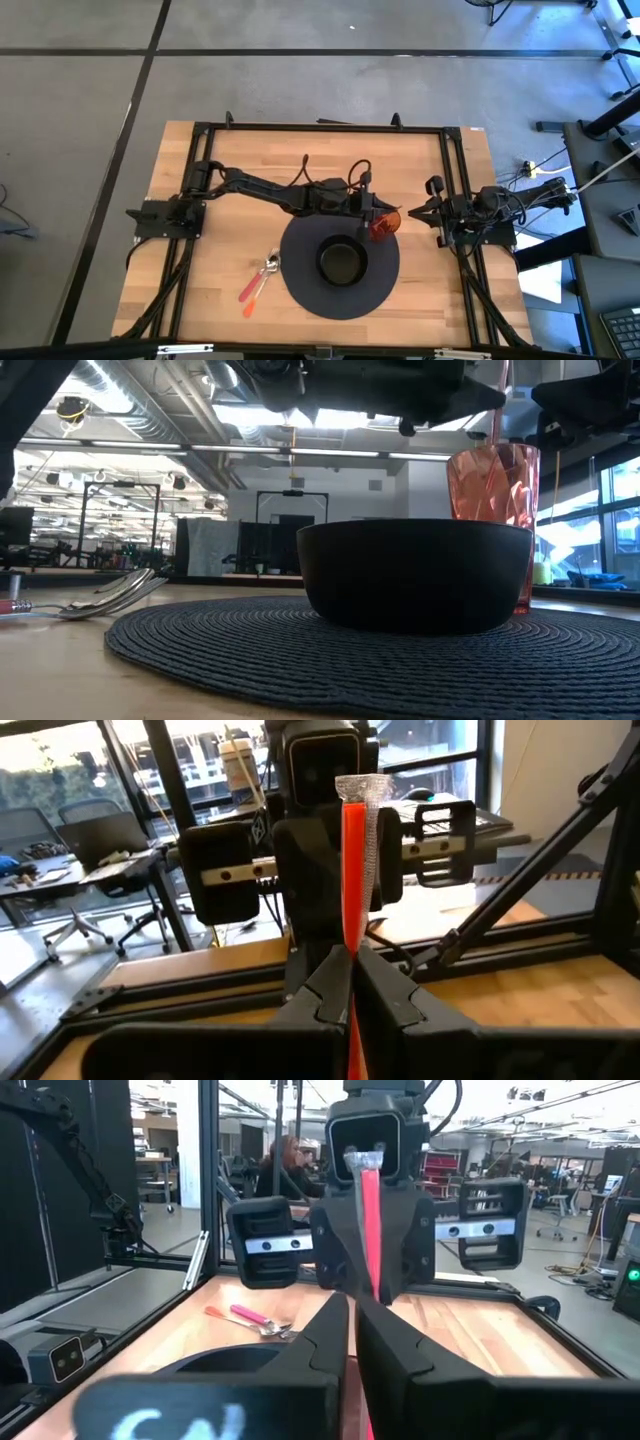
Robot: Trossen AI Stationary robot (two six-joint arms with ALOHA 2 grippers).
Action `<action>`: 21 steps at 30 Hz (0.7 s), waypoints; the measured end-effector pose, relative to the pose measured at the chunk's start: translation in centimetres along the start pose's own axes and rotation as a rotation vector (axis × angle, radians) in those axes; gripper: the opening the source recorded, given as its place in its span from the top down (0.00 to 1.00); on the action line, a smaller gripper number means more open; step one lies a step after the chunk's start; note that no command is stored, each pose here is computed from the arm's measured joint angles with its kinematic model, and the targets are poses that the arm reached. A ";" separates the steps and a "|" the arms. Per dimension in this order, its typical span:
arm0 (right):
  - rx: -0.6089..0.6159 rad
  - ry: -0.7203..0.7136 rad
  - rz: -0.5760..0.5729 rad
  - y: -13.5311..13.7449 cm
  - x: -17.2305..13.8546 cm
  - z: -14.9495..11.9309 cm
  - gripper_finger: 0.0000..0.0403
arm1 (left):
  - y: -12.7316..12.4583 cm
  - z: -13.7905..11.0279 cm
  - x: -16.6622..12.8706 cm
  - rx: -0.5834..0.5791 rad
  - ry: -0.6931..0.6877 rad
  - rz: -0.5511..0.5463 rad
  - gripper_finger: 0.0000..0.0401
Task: Pick & Place Utensil
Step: Put the orange straw into the orange glass on the black mat
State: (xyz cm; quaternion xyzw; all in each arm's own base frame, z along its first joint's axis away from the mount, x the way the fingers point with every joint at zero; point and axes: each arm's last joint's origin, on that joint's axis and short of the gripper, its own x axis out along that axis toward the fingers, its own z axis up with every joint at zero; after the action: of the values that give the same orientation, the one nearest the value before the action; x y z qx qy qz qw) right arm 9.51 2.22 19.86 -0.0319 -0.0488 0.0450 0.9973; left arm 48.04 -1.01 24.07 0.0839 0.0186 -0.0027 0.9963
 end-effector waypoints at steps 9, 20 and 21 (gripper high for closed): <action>0.000 0.000 0.000 0.0 0.0 0.0 0.94 | 0.0 -0.1 0.0 -0.025 0.004 0.000 0.99; 0.000 0.001 0.000 0.0 0.0 0.0 0.94 | 1.8 -0.9 0.0 -0.150 0.052 -0.059 0.86; 0.000 0.002 0.000 0.0 0.0 0.0 0.94 | 1.8 -1.0 0.0 -0.166 0.054 -0.056 0.84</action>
State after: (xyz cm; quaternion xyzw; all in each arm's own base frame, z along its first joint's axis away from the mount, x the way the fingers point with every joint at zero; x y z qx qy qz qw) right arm 9.52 2.22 19.85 -0.0321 -0.0480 0.0449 0.9973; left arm 48.02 0.94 23.42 0.0005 0.0481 -0.0270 0.9985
